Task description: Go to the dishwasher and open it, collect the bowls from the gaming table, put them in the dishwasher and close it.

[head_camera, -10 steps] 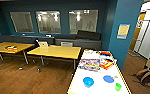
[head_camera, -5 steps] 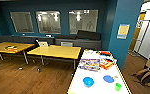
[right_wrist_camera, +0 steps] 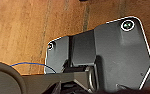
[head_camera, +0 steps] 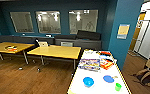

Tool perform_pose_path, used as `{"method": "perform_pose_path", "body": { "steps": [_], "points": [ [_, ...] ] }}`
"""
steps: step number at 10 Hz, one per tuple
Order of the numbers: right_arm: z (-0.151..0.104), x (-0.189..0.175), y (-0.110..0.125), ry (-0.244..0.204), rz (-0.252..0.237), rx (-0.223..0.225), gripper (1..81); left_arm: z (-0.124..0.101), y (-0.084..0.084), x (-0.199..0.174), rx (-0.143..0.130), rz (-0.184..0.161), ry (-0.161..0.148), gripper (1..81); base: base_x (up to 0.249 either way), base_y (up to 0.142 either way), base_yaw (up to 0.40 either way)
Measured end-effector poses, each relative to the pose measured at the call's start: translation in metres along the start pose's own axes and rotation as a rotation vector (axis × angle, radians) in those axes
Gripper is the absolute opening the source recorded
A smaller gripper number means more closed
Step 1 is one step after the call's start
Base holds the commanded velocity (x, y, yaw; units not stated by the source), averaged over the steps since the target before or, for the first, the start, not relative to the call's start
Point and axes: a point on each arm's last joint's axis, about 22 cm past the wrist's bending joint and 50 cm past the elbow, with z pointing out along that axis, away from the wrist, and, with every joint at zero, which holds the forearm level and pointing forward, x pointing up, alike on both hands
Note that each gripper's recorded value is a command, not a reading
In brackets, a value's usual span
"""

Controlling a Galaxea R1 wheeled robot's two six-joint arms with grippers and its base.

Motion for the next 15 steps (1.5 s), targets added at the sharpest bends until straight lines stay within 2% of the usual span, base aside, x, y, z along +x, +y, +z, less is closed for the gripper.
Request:
{"method": "perform_pose_path", "body": {
  "steps": [1,3,5,6,7,9,12,13,14,15],
  "points": [
    [0.0,0.0,0.0,0.0,0.0,0.0,81.1,-0.003,-0.001,0.0,-0.006,-0.001,0.0,81.1,0.0,0.0,0.0],
    [-0.008,0.002,0.0,0.001,0.001,0.01,81.1,-0.008,-0.013,0.003,0.006,0.002,0.001,81.1,0.0,0.0,0.0],
    [-0.014,0.004,0.002,0.003,0.001,0.013,81.1,-0.007,-0.008,0.009,-0.006,0.003,0.004,81.1,0.0,0.0,0.0],
    [-0.011,0.004,-0.002,0.002,0.002,0.019,81.1,-0.007,-0.007,0.015,-0.009,0.005,0.01,81.1,0.0,0.0,0.0],
    [-0.007,0.006,-0.008,0.005,0.0,0.028,81.1,-0.007,-0.005,0.014,-0.015,0.005,0.002,81.1,0.0,0.0,0.0],
    [-0.003,0.013,-0.012,0.013,-0.003,0.032,81.1,-0.006,0.005,0.0,-0.045,0.006,-0.064,81.1,0.0,0.0,0.0],
    [-0.004,0.011,-0.006,0.01,-0.004,0.021,81.1,0.0,0.018,0.015,-0.069,0.018,-0.085,81.1,0.0,0.0,0.0],
    [-0.003,0.01,-0.006,0.01,-0.004,0.019,81.1,0.0,0.014,0.019,-0.068,0.026,-0.112,81.1,0.0,0.0,0.0],
    [-0.003,0.01,-0.006,0.01,-0.004,0.019,81.1,-0.001,0.006,0.026,-0.055,0.028,-0.1,81.1,0.0,0.0,0.0],
    [-0.003,0.01,-0.006,0.009,-0.004,0.018,81.1,0.0,0.002,0.034,-0.037,0.026,-0.053,81.1,0.0,0.0,0.0]
  ]
}}
